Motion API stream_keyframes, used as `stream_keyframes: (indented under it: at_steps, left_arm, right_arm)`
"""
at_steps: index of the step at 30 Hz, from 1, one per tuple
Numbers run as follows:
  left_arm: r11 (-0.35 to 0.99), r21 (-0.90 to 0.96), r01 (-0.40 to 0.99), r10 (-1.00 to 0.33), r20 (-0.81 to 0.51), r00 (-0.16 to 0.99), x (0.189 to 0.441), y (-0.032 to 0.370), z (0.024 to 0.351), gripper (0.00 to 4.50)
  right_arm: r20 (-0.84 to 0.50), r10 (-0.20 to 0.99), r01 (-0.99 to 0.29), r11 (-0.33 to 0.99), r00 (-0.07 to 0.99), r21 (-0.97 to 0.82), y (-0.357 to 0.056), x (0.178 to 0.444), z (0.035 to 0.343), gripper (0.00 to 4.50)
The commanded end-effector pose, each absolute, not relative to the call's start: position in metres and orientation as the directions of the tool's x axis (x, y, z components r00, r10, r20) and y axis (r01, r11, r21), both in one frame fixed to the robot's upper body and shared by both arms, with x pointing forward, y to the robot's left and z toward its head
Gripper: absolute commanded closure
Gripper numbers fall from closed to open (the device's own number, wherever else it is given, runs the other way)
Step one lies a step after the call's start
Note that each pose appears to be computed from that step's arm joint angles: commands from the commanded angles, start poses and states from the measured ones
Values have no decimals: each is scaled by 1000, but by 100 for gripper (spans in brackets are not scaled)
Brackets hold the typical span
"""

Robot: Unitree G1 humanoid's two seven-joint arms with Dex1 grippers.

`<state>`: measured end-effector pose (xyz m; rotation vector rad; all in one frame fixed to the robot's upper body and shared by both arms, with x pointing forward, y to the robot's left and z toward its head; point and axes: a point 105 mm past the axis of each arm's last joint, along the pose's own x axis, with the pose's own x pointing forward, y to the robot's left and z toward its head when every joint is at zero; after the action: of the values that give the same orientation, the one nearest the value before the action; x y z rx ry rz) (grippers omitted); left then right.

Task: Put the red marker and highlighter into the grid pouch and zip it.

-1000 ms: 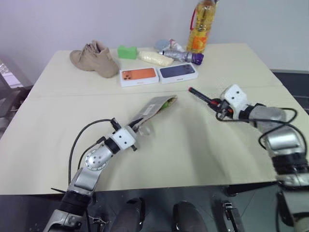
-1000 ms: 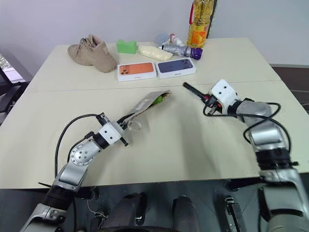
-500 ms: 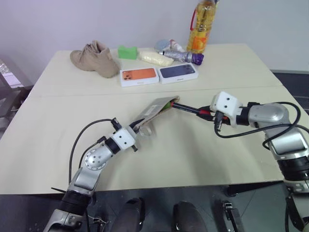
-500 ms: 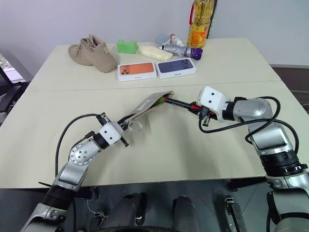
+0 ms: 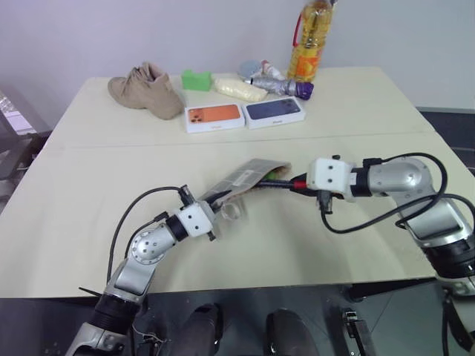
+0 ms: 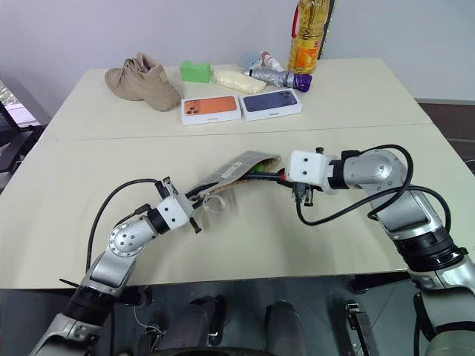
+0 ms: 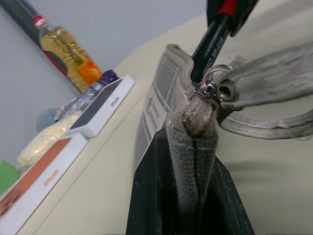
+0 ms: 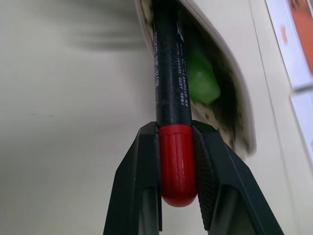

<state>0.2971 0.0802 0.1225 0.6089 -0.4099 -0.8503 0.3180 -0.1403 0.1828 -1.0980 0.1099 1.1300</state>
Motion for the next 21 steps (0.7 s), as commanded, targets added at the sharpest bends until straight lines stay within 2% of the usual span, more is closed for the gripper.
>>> stream_keyframes:
  at_steps: [1,4,12,14,17,20,21]
  left_arm:
    - [489,664,566,-830,155,535,290,71,141,450]
    - [476,665,576,-842,155,516,289,67,143,450]
    - [477,657,584,-848,167,504,287,63,146,450]
    - [486,652,582,-842,172,511,287,64,146,450]
    - [494,647,581,-837,174,519,287,66,146,450]
    - [512,637,576,-825,178,537,288,69,145,450]
    - [527,630,571,-815,183,550,290,70,146,450]
  right_arm:
    - [-602,678,-720,-153,422,-677,-122,306,189,415]
    - [-606,684,-695,-200,407,-691,-110,306,188,415]
    - [-596,696,-675,-217,400,-706,-92,312,185,415]
    - [-595,689,-679,-202,414,-706,-95,316,184,311]
    - [-587,685,-679,-182,432,-712,-100,319,186,183]
    - [-529,705,-675,-96,472,-731,-107,322,197,22]
    - [-501,720,-688,-45,480,-725,-111,322,203,22]
